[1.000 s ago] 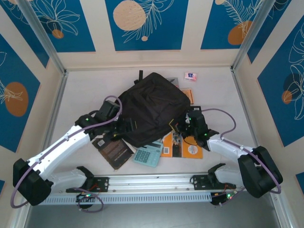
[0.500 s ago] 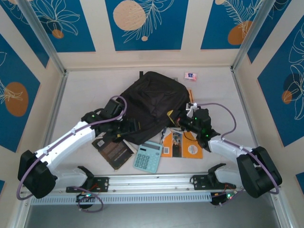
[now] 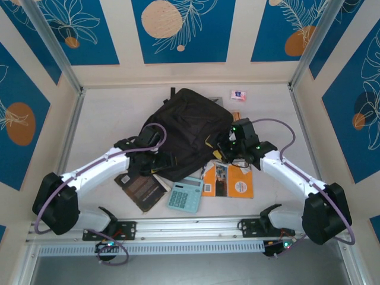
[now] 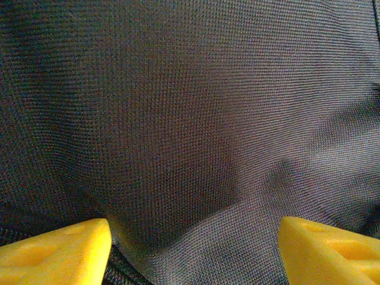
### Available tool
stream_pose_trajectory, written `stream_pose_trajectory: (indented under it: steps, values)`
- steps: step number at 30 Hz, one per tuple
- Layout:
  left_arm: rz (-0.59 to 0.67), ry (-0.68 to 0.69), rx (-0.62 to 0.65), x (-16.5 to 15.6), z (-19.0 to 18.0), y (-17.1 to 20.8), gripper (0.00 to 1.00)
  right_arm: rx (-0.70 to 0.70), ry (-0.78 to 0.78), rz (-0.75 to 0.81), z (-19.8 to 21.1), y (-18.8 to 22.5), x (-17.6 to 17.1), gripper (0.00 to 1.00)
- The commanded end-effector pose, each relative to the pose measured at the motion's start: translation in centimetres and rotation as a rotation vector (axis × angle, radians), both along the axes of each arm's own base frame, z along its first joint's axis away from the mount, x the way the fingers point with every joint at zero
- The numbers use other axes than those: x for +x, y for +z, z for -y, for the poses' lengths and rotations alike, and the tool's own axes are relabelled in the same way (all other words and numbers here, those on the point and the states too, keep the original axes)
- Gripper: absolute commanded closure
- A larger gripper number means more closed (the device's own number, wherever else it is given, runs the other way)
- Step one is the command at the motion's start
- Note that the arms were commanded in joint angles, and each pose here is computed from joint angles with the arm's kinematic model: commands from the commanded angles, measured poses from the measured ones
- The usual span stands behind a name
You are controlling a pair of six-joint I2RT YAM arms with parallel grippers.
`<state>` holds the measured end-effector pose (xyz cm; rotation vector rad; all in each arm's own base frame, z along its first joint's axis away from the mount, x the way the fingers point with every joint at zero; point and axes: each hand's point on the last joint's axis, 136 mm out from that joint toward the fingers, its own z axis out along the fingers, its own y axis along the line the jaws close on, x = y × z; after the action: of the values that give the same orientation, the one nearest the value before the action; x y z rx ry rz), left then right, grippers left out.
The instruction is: Pack books, pencil case, and school supplies into a backpack
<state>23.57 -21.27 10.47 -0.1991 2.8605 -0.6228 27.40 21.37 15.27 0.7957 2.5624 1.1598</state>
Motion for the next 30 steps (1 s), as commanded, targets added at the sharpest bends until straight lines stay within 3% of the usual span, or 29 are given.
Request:
stream_pose_trajectory:
  steps: [1,13,16,23,28,30]
  values:
    - [0.000,-0.006,-0.019,0.1,0.4,-0.4,0.26,-0.094,-0.034,-0.205,0.7,-3.2,-3.1,0.34]
    - [0.018,0.000,-0.031,-0.3,-0.1,0.1,0.27,0.013,0.013,-0.224,-4.6,-3.9,-1.8,0.32]
    - [0.025,0.000,-0.027,-0.3,-0.3,0.3,0.27,0.035,0.007,-0.173,-4.5,-3.2,-0.8,0.41]
    - [0.029,0.008,-0.032,-0.8,-0.7,0.1,0.30,0.055,-0.059,-0.109,-3.4,-2.6,1.0,0.74]
    - [0.045,-0.006,-0.018,-0.9,-1.0,0.3,0.33,0.101,-0.046,-0.082,-4.4,-3.0,2.1,0.80]
    - [0.053,-0.007,-0.012,-0.9,-1.2,0.5,0.33,0.121,-0.051,-0.035,-4.5,-2.6,2.7,1.00]
